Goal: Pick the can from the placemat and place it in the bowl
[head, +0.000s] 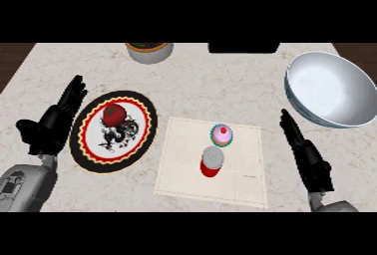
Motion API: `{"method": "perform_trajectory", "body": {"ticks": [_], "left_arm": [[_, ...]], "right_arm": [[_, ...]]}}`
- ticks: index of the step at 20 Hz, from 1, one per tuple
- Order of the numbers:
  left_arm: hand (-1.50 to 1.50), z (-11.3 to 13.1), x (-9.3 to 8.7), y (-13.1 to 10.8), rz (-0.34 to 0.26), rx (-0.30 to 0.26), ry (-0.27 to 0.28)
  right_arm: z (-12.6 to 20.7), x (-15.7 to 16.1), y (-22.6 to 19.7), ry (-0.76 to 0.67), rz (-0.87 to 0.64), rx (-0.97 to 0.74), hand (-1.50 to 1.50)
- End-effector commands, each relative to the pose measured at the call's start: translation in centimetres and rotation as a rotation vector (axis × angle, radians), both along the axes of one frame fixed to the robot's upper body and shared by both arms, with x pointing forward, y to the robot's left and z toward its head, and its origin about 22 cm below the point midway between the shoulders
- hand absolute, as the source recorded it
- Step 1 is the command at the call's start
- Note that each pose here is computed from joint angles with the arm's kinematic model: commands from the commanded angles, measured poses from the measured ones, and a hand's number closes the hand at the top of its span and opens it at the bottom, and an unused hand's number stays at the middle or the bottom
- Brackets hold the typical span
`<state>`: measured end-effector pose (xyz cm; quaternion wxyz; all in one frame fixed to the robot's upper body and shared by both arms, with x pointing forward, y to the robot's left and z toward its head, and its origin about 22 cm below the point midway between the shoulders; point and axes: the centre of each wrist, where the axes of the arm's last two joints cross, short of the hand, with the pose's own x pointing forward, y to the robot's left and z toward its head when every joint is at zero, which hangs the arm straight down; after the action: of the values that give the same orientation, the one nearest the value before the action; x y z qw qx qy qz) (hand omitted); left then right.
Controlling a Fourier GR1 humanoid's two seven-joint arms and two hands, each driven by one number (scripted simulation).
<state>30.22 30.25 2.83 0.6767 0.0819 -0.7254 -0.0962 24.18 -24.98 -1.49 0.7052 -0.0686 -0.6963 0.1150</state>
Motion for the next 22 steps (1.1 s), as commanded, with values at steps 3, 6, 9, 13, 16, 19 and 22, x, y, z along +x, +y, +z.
{"method": "perform_trajectory", "body": {"ticks": [3,6,9,13,16,19,22], "left_arm": [[0.0,1.7,0.7,0.5,0.081,0.011,-0.027],[0.0,1.1,0.4,0.6,0.124,0.03,-0.022],[0.0,0.0,-1.1,2.2,0.193,0.013,0.045],[0.0,1.4,-2.2,1.5,0.23,0.009,0.045],[0.0,1.6,-2.2,0.8,0.193,-0.006,0.028],[0.0,2.6,-1.7,0.4,0.2,0.003,0.021],[0.0,2.7,-2.5,0.7,0.198,0.003,0.028]], "right_arm": [[9.6,3.4,2.9,-0.322,0.346,0.021,1.5],[15.6,4.9,6.0,-0.578,0.622,0.029,1.5],[12.0,3.8,-1.9,-0.251,0.22,-0.628,-1.5],[10.9,-4.1,1.7,-0.335,0.241,-0.446,-1.5],[11.7,-5.7,1.5,-0.36,0.313,-0.541,-1.5],[13.8,-6.7,1.6,-0.325,0.285,-0.559,-1.5],[15.9,-4.6,0.9,-0.297,0.254,-0.55,-1.5]]}}
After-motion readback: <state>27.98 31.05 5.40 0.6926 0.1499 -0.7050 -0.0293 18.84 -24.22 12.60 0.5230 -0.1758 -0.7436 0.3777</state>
